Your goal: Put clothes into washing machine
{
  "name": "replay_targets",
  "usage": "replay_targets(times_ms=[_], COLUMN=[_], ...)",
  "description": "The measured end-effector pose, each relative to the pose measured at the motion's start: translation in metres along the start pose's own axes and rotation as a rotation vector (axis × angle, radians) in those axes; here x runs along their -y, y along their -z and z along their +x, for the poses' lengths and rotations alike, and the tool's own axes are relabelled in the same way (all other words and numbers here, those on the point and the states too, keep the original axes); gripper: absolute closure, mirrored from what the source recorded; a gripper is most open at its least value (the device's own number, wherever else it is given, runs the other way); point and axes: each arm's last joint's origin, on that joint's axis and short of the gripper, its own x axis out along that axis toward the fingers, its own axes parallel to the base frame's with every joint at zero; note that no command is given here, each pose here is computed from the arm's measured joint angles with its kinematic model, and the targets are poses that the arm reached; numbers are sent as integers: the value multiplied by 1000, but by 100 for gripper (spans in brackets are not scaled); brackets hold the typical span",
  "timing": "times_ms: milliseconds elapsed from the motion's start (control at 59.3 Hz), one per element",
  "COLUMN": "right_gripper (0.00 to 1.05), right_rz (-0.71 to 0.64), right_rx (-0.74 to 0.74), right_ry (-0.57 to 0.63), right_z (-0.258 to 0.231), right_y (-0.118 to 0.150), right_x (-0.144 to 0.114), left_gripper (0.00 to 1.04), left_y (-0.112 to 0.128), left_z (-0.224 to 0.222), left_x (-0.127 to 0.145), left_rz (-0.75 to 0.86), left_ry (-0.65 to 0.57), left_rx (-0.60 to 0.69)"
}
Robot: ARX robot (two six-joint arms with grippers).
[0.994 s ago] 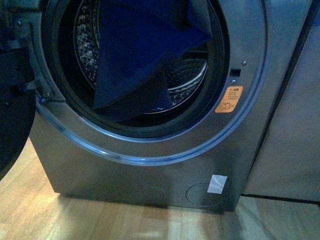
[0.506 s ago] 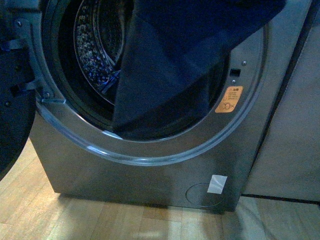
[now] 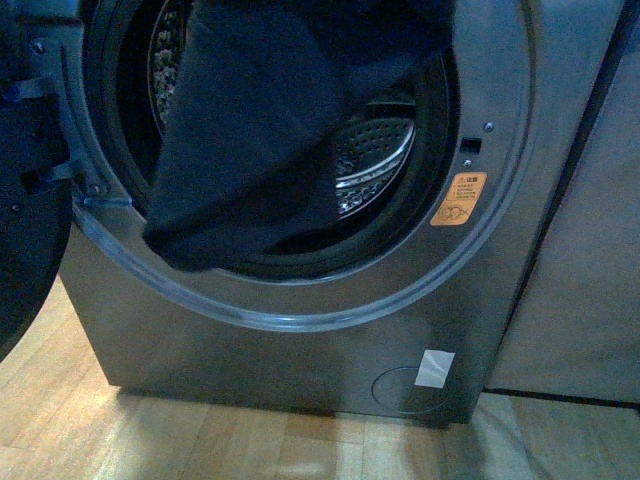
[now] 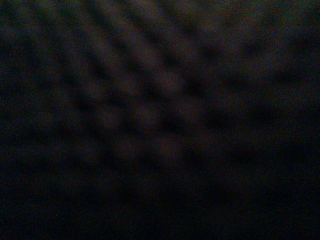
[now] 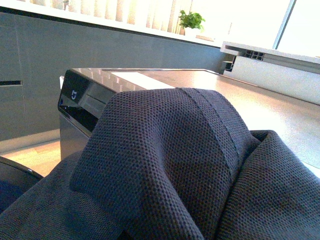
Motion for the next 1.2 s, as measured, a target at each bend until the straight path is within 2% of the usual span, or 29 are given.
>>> replay_targets(times_ms=[371,506,927,1197], right_gripper=[93,93,92,53], right_rz=[-1,-2,-3,-1], right_rx=[1,1,1,5], right_ry=[5,11,13,4], right_z=[-1,-1,-1,-1], right_y=[-1,-1,-1,-2], right_x=[1,1,2,1], left_gripper=[7,7,7,45], left_y=[6,11,11,7], left_z=[19,38,53,51], left_x=[16,17,14,7], left_rz=[-6,41,106,119], left_ry=[-19,-135,-304,-353], left_rx=[-7,-8,12,41])
